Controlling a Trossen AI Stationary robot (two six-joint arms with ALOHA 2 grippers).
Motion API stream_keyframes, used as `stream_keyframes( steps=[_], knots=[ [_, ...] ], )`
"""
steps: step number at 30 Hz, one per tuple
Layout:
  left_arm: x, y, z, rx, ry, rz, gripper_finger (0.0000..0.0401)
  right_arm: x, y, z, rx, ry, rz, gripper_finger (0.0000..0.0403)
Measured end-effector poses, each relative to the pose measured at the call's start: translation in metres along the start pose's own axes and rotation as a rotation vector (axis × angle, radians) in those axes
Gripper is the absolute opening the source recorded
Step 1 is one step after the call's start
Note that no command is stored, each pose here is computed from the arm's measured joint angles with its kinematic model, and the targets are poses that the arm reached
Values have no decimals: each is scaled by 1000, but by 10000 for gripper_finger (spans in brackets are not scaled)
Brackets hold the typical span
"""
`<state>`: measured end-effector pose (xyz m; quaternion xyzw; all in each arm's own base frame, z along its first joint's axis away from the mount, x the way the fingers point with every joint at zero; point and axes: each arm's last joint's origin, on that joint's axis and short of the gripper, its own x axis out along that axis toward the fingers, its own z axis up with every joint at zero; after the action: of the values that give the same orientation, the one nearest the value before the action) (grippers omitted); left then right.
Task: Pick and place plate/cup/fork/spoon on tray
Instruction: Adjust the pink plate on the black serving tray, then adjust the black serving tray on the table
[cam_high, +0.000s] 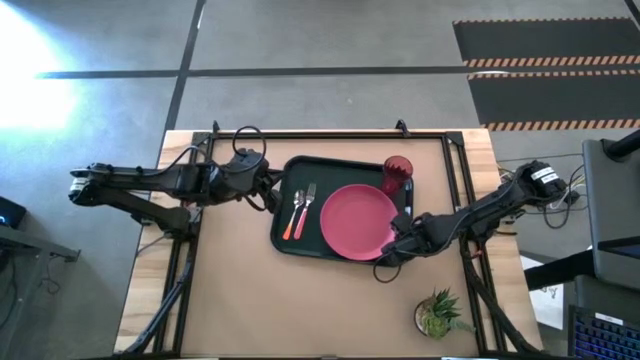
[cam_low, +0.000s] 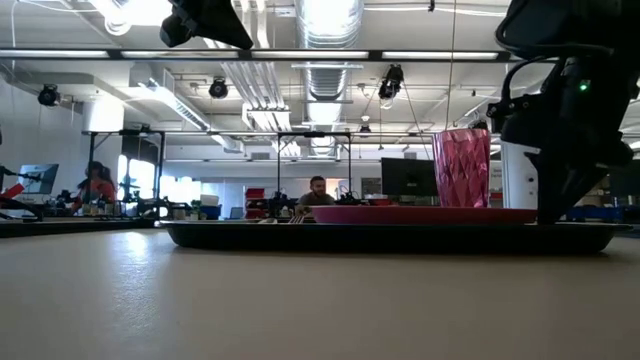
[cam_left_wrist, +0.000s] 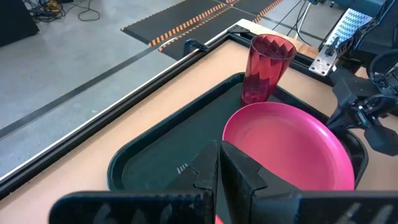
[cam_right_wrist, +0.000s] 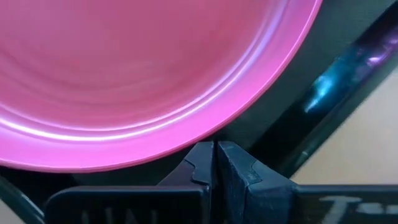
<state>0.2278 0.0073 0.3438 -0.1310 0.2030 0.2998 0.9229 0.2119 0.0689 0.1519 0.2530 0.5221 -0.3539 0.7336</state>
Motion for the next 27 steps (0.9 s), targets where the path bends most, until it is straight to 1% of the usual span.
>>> stream_keyframes(
  steps=[4, 12, 19, 22, 27],
  knots=[
    [0, 0, 0, 0, 0, 0, 0, 0, 2, 1, 12, -11, 14, 9],
    [0, 0, 0, 1, 1, 0, 0, 0, 6, 5, 46, -93, 41, 9],
    [0, 0, 0, 0, 3, -3, 0, 0, 7, 5, 31, -99, 49, 9],
    [0, 0, 0, 0, 7, -13, 0, -4, 6, 5, 13, -65, 78, 9],
    [0, 0, -1, 4, 17, -18, 0, -21, 3, 5, 3, 55, 209, 9]
  ],
)
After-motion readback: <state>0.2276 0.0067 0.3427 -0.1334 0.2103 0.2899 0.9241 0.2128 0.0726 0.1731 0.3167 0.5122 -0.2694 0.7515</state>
